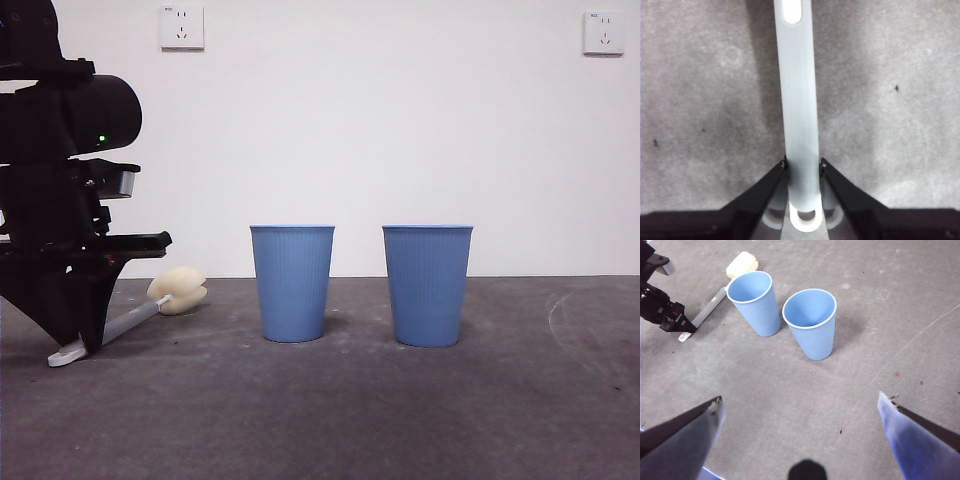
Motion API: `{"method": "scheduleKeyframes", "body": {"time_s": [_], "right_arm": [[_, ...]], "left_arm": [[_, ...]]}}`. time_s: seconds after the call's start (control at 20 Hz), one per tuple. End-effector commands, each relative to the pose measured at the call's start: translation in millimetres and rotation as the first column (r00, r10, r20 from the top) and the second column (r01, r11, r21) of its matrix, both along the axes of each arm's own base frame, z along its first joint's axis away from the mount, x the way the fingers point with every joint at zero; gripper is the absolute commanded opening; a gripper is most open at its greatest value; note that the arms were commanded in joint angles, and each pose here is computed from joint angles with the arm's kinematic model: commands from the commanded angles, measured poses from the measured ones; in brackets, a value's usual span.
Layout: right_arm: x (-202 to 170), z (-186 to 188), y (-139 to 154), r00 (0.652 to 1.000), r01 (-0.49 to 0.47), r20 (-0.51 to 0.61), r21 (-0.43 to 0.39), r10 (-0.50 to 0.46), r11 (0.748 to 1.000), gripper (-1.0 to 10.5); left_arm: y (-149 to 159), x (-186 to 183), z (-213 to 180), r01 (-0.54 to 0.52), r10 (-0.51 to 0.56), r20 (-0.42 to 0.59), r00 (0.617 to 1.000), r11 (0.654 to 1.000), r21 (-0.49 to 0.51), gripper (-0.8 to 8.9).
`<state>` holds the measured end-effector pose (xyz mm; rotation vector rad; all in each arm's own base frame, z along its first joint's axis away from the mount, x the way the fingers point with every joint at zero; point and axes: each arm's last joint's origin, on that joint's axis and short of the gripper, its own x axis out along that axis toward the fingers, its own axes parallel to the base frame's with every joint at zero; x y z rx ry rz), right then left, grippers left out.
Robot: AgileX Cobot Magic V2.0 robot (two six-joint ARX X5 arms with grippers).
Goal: Pick up the cup brush,pick up the cup,insert the brush into the cup,clean the cup,put the cup brush back,put the cup back to the fixed position on the table
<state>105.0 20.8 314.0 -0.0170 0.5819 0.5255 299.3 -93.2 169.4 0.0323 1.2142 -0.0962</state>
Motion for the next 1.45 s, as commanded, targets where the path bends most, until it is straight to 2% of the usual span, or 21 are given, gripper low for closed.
{"method": "scheduleKeyframes", "body": {"time_s": [0.05,0.25,0.5,0.7,0.8,0.95,1.0,1.15,1.35,1.45], "right_arm": [[0,2,0,1.0,0.001,0.006,0.004,-0.001,1.0,5.5],[0,2,0,1.0,0.0,0.016,0.004,-0.001,1.0,5.5],[3,6,0,0.998,0.006,0.07,0.003,-0.006,1.0,5.5],[14,-1,5,0.992,-0.026,0.122,0.003,0.026,1.0,5.6],[24,-18,10,0.994,-0.035,0.106,0.037,0.031,0.999,5.6],[37,-46,22,0.996,-0.054,0.079,0.091,0.047,0.994,5.6],[41,-55,27,0.995,-0.057,0.082,0.086,0.05,0.995,5.6],[50,-83,44,0.995,-0.037,0.094,0.025,0.034,0.999,5.6],[60,-122,67,0.99,0.002,0.143,-0.02,0.001,1.0,5.6],[66,-137,73,0.987,0.027,0.158,-0.04,-0.021,0.999,5.6]], "left_arm": [[7,-2,11,0.011,-0.011,0.026,1.0,1.0,-0.002,-0.08],[23,-15,49,0.035,-0.034,0.139,0.99,0.999,-0.001,-0.08],[33,-55,98,0.161,-0.146,0.217,0.965,0.986,-0.051,-0.08],[38,-89,134,0.243,-0.183,0.348,0.919,0.96,-0.136,-0.08],[41,-105,145,0.266,-0.19,0.384,0.904,0.952,-0.155,-0.08],[45,-126,151,0.3,-0.223,0.367,0.903,0.939,-0.167,-0.08],[46,-131,153,0.316,-0.237,0.37,0.898,0.933,-0.17,-0.08],[48,-142,155,0.322,-0.245,0.368,0.897,0.932,-0.166,-0.08],[52,-157,147,0.362,-0.327,0.229,0.917,0.923,-0.132,-0.08],[52,-159,145,0.373,-0.345,0.2,0.917,0.92,-0.119,-0.08]]}}
